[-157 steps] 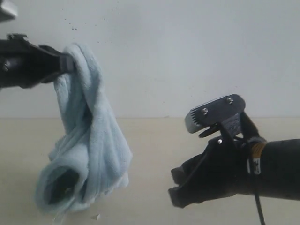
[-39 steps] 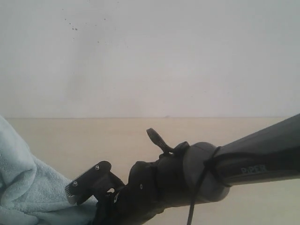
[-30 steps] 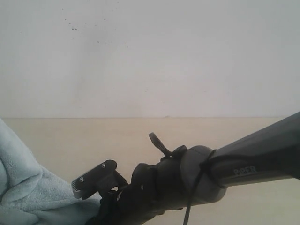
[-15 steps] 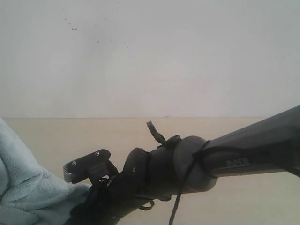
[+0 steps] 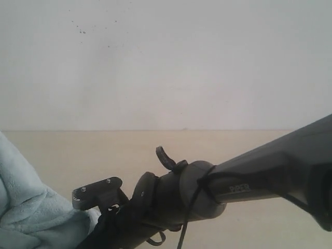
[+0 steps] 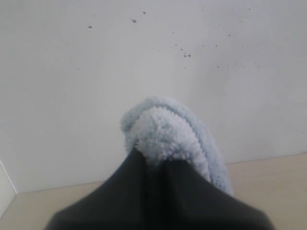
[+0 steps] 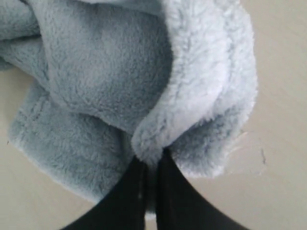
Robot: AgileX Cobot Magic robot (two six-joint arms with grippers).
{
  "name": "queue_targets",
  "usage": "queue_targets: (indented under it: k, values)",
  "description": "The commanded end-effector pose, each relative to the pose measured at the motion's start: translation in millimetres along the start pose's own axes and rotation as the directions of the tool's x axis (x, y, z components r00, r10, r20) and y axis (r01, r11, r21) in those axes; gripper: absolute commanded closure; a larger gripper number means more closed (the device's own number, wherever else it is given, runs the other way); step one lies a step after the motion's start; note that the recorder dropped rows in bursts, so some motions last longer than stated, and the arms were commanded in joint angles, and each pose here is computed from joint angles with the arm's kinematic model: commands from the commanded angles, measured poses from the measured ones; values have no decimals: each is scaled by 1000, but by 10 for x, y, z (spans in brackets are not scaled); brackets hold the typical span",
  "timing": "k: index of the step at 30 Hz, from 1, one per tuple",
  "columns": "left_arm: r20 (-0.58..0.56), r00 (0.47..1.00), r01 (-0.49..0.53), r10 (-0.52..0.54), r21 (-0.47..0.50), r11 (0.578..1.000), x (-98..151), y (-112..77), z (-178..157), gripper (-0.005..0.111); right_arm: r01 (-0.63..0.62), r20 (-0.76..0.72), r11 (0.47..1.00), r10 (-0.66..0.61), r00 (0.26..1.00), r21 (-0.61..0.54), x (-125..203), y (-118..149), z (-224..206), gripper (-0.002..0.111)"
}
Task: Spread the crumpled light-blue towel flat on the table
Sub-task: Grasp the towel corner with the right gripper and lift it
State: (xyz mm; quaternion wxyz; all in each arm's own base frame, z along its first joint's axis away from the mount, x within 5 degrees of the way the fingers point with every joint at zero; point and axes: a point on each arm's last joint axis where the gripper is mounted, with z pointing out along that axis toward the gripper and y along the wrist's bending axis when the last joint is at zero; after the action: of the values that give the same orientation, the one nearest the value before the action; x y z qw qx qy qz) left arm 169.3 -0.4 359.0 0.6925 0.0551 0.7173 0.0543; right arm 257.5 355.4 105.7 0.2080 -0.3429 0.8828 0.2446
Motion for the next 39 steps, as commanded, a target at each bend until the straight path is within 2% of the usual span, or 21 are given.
queue_targets:
  k: [1, 4, 9, 16, 21, 25, 33, 39]
  values:
    - [24, 1000, 9, -9, 10, 1000, -33, -9, -63, 103, 51, -26, 998, -51, 998, -21, -87, -77, -206, 103]
    - [63, 998, 17, -17, 5, 1000, -92, 1, -161, 103, 106, -75, 994, -105, 992, 12, -148, -236, -441, 101]
    - [111, 990, 89, -90, 15, 996, -160, 6, -289, 103, 184, -144, 971, -162, 976, 155, -260, -536, -948, 101]
    - [110, 989, 90, -104, 127, 988, -166, -95, -335, 103, 258, -199, 873, -190, 962, 413, -372, -781, -1841, 101]
    - [137, 981, 111, -135, 167, 980, -210, -122, -437, 103, 281, -187, 812, -214, 959, 512, -392, -731, -2366, 101]
    - [185, 966, 147, -180, 179, 973, -272, -116, -590, 103, 257, -180, 805, -189, 965, 535, -344, -649, -2654, 101]
    - [267, 946, 88, -182, 328, 940, -360, -240, -947, 103, 232, -193, 797, -147, 970, 558, -204, -524, -3081, 101]
    - [349, 916, 89, -198, 304, 949, -403, -206, -1183, 103, 226, -190, 765, -138, 972, 602, -71, -438, -3460, 101]
